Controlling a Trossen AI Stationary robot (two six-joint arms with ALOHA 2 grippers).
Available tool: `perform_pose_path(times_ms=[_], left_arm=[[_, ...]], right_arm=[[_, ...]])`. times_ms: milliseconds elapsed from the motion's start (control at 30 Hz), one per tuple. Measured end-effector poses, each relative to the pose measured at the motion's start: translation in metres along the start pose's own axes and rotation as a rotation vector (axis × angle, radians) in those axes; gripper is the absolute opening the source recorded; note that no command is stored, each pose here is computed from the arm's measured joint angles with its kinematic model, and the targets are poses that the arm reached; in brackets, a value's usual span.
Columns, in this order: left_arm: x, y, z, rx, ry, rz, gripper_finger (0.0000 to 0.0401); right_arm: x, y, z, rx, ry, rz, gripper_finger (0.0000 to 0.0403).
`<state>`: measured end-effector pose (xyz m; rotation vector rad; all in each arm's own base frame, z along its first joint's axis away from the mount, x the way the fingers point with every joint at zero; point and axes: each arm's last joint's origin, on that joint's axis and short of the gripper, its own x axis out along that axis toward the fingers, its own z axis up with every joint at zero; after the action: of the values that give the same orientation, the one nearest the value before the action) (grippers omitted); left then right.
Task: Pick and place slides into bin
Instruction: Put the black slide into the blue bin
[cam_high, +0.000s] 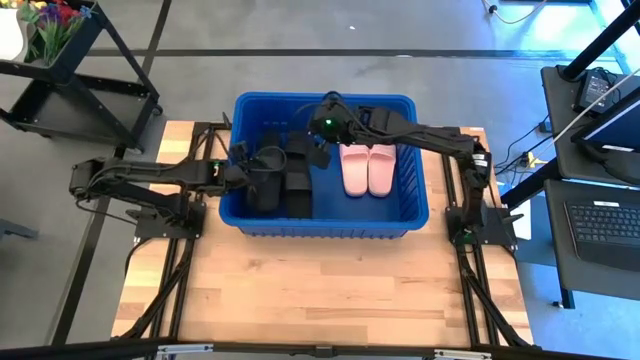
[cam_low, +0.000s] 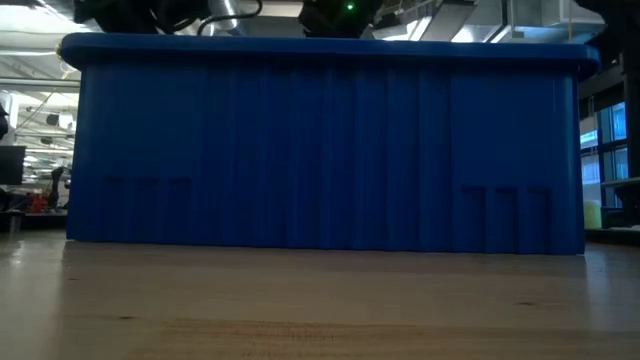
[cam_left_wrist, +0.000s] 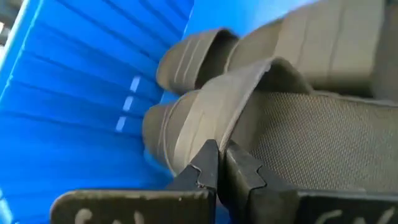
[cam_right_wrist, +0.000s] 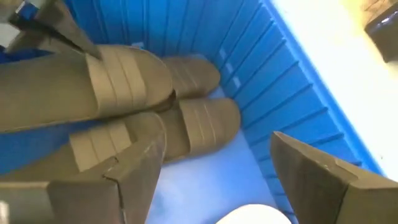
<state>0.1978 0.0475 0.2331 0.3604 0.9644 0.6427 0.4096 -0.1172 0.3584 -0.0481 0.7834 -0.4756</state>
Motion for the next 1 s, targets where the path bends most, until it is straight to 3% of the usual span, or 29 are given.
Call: perform_pose_path(times_ms=[267, 567, 1000], left_arm=[[0.015, -0.003, -0.011, -0.007, 0.015, -0.059, 0.0002], [0.019, -0.006, -0.018, 0.005, 0.039, -0.097, 0.0004], [0.019, -0.005, -0.017, 0.047, 0.032, -0.08, 0.0077]], right_arm=[[-0.016, -0.011, -0.005, 0.052, -0.076, -0.015, 0.0294], [-0.015, -0.017, -0.007, 0.055, -0.069, -0.025, 0.0294], [-0.013, -0.023, -0.009, 0.061, -0.05, -0.036, 0.0294]])
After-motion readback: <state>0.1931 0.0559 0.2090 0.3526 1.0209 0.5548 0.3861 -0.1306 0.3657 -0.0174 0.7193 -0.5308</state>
